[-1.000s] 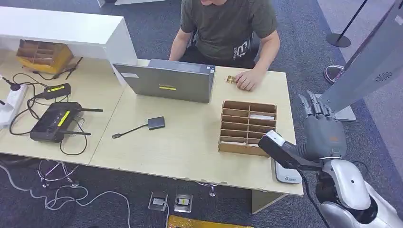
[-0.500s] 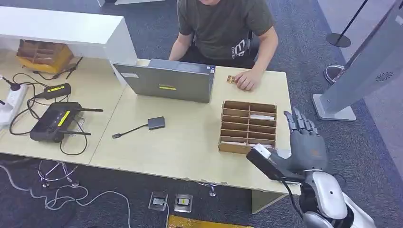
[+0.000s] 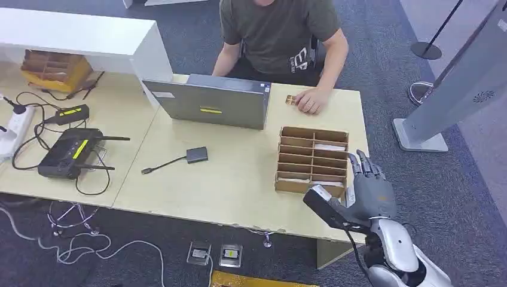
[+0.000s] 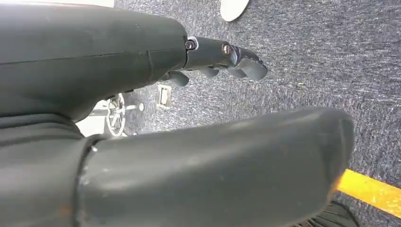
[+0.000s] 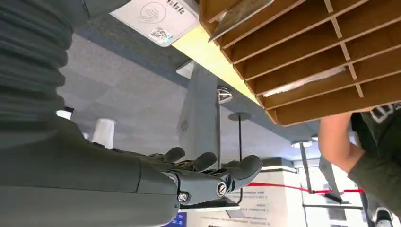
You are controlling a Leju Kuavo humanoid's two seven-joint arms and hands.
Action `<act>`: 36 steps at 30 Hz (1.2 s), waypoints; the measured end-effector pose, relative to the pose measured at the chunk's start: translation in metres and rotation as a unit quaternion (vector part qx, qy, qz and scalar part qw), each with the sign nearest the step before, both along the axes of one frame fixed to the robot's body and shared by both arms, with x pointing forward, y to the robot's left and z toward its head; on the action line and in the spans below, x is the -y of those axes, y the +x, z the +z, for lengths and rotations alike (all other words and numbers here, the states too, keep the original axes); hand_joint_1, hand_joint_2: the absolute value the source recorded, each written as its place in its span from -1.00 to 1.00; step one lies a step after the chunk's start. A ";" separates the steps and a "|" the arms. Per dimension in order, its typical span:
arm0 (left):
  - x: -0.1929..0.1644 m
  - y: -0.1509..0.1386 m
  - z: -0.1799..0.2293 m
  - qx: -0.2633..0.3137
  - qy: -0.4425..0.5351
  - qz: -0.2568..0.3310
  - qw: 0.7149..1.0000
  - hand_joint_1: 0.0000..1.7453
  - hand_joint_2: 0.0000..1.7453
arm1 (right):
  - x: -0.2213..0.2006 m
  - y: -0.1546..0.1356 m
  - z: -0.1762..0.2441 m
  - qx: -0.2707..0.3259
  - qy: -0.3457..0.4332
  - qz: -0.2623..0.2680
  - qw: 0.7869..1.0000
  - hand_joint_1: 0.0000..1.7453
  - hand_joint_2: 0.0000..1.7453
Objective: Pass the card to the sensor for recognition and then transmit it.
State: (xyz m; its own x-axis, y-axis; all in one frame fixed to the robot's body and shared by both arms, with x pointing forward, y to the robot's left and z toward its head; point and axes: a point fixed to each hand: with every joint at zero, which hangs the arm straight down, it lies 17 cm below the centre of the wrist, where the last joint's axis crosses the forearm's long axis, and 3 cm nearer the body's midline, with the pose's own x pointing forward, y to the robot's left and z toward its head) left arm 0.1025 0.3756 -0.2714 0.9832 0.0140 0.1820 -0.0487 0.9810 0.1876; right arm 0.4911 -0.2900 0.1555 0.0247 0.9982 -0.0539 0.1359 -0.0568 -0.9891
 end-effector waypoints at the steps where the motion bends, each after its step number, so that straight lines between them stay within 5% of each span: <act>1: 0.000 0.000 0.000 0.000 0.000 0.000 1.000 -1.00 -1.00 | 0.001 0.000 -0.003 -0.004 -0.001 -0.002 1.000 -1.00 1.00; 36: 0.001 0.000 0.000 0.000 -0.001 -0.004 1.000 -1.00 -1.00 | -0.011 0.005 -0.054 -0.022 -0.009 -0.011 1.000 -1.00 1.00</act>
State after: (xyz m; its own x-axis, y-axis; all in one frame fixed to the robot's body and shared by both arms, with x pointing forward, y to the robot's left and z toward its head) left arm 0.1027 0.3748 -0.2714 0.9832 0.0070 0.1821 -0.0414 0.9817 0.1859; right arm 0.4961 -0.2789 0.1013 0.0444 0.9963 -0.0730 0.0913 -0.0768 -0.9929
